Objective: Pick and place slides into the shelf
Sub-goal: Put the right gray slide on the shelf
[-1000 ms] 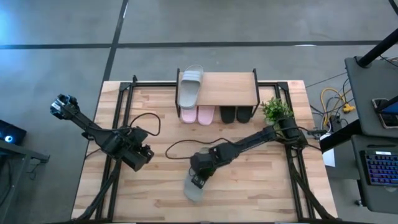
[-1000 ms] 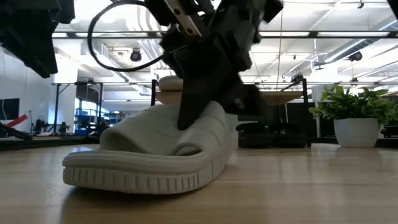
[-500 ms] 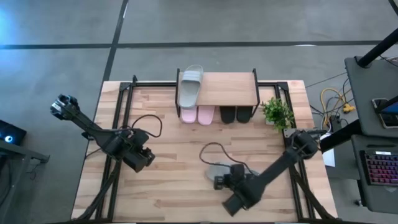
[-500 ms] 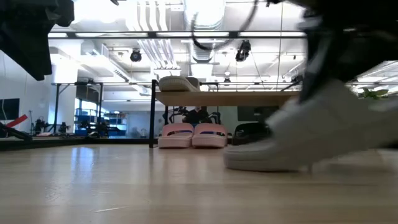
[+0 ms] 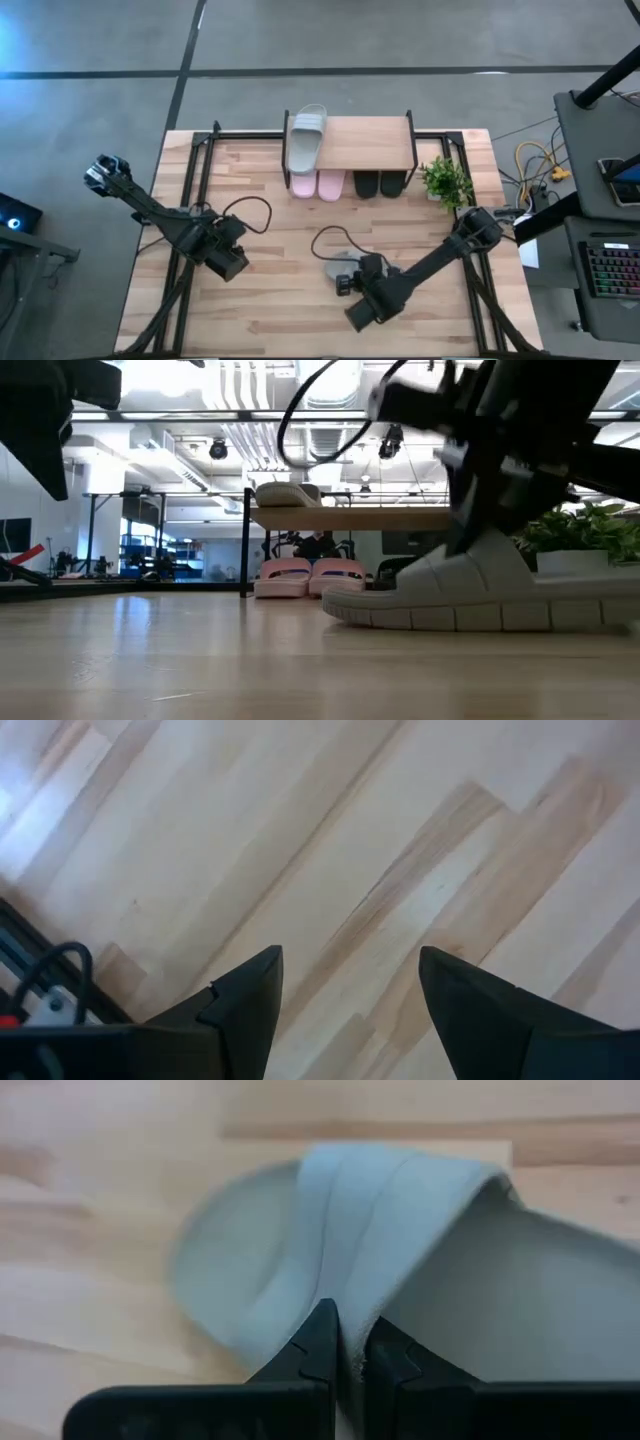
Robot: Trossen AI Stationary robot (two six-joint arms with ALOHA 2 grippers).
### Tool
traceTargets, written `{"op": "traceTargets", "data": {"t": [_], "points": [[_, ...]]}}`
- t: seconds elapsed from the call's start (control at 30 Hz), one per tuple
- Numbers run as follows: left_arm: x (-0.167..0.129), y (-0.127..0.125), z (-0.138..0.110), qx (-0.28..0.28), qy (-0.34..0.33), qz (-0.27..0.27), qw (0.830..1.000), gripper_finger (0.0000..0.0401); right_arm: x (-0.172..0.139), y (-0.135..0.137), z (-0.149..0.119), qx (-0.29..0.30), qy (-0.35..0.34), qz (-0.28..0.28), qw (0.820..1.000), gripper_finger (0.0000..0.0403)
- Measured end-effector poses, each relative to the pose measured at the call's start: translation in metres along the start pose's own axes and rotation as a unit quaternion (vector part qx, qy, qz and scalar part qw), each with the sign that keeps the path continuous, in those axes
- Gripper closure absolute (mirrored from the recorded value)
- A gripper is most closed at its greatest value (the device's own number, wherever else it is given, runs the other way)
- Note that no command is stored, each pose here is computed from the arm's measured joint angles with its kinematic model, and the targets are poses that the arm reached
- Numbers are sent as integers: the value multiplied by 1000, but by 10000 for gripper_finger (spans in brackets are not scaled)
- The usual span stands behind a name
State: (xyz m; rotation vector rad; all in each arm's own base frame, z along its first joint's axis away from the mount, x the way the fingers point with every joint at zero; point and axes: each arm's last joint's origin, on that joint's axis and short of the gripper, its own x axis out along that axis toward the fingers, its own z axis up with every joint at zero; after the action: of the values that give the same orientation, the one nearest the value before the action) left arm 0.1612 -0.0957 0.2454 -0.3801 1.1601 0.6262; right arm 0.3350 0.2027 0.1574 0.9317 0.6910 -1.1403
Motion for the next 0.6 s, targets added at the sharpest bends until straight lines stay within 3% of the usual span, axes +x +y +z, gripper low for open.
{"op": "traceTargets", "data": {"t": [0.13,0.27,0.4,0.5,0.6], "points": [[0,0,0,8,-2,-2,1000,180,9,3,5,-21,50,-37,998,359],[-1,0,2,21,-20,-8,1000,180,10,3,8,12,67,-53,996,297],[-2,-1,2,27,-28,-11,999,180,-4,8,11,-6,71,-53,996,235],[-2,-1,3,27,-35,-9,999,180,-18,14,15,-68,74,-40,994,197],[-2,-1,3,26,-36,-12,999,180,-34,20,18,-213,82,-27,973,170]]}}
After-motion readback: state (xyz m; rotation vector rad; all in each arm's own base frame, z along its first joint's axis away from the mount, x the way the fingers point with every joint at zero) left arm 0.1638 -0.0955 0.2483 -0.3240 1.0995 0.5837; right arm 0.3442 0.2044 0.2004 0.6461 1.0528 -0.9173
